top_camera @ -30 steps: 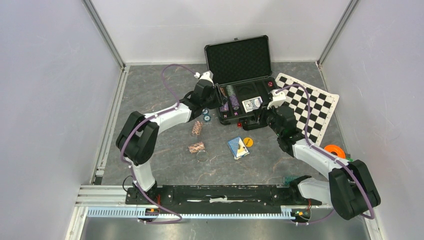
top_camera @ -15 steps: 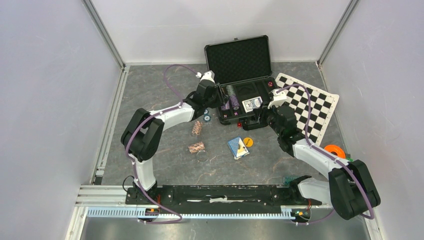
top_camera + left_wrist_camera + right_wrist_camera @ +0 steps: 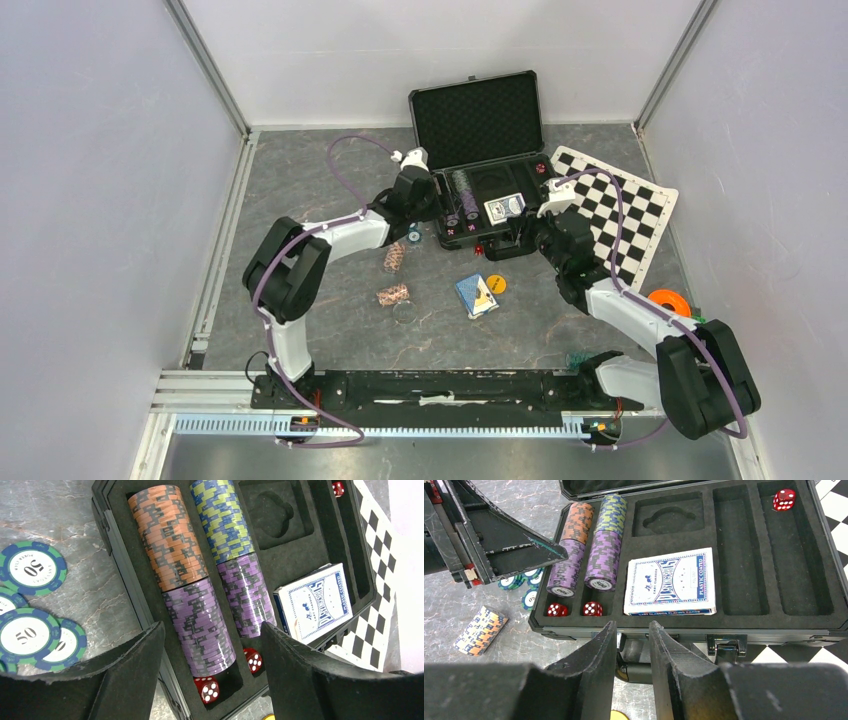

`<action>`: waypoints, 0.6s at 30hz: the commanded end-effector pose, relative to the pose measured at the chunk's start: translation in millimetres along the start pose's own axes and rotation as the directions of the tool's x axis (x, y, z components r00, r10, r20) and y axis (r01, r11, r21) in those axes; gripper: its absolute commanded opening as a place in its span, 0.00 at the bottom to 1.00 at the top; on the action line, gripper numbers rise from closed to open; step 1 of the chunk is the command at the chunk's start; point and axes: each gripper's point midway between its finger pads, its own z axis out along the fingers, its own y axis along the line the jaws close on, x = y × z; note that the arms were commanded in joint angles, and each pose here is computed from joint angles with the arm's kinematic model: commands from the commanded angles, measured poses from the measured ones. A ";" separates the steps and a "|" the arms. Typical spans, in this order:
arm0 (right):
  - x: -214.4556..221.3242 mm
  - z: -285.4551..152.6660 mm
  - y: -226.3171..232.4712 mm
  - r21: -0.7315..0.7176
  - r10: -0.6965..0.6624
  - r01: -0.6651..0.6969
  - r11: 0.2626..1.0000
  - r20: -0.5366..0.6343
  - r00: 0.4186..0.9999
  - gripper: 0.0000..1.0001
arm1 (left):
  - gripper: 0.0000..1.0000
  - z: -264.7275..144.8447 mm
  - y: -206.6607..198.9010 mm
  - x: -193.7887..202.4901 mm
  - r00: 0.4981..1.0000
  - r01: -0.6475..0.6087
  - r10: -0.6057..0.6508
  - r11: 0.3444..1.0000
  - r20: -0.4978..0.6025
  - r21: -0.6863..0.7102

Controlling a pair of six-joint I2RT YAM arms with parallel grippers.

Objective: Pack up texas hold em set

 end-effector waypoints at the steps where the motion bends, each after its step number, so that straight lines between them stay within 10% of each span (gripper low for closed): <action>1: -9.4 0.7 0.2 -0.003 0.006 -0.006 1.000 0.041 0.999 0.36 | 0.76 -20.5 -13.8 -33.3 0.997 -0.019 0.020 1.000 0.074 -0.018; 18: -7.9 0.2 3.5 -0.027 0.011 -0.010 1.000 0.036 0.999 0.36 | 0.14 -50.1 -36.9 6.8 0.990 -0.137 0.138 0.990 -0.027 0.019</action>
